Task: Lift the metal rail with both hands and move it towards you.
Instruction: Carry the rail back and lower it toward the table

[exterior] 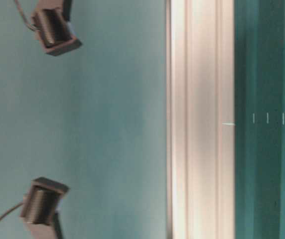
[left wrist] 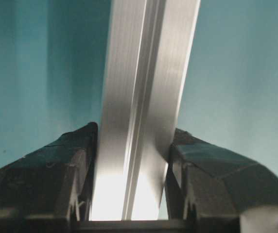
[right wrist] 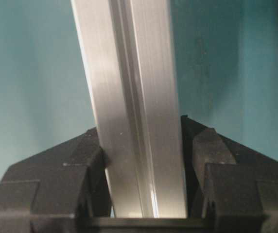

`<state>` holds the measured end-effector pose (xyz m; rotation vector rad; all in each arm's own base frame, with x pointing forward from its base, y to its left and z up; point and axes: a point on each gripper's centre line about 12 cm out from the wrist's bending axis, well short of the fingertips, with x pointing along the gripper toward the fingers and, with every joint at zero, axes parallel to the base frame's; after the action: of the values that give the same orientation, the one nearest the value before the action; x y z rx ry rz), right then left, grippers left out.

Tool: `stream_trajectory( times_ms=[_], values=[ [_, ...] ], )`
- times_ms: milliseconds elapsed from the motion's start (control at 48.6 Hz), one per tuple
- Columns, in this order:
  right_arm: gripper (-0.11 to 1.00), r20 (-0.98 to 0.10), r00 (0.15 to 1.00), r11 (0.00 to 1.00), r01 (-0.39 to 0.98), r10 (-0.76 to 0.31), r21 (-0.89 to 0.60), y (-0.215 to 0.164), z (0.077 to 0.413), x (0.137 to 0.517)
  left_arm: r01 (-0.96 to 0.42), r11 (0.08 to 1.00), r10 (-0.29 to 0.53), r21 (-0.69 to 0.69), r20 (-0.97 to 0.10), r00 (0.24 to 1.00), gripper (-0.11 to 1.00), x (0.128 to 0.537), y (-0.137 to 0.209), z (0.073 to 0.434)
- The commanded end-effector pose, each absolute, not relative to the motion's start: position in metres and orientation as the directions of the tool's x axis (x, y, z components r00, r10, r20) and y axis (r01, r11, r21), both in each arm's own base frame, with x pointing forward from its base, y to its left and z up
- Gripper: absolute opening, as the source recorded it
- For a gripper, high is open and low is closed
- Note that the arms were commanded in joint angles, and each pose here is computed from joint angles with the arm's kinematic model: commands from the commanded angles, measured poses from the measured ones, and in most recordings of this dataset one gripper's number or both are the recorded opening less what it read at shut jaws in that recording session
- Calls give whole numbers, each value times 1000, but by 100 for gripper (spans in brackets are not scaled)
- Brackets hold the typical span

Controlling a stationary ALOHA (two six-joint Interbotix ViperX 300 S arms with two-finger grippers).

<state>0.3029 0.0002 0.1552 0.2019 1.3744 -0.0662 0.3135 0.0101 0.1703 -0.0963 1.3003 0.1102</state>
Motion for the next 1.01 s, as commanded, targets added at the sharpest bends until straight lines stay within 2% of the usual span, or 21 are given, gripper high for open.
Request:
stream_trajectory(
  times_ms=[0,514,987],
  values=[
    [37,-973,220,975,191,69,112,-2,150,307,-179,984,29,-22,-959,281,30,314,15,166],
    [37,-974,219,974,199,60,104,-2,121,299,-199,979,29,-38,-945,324,30,311,15,141],
    [37,-976,208,975,199,57,100,-1,107,299,-242,968,22,-61,-945,325,30,314,9,129]
  ],
)
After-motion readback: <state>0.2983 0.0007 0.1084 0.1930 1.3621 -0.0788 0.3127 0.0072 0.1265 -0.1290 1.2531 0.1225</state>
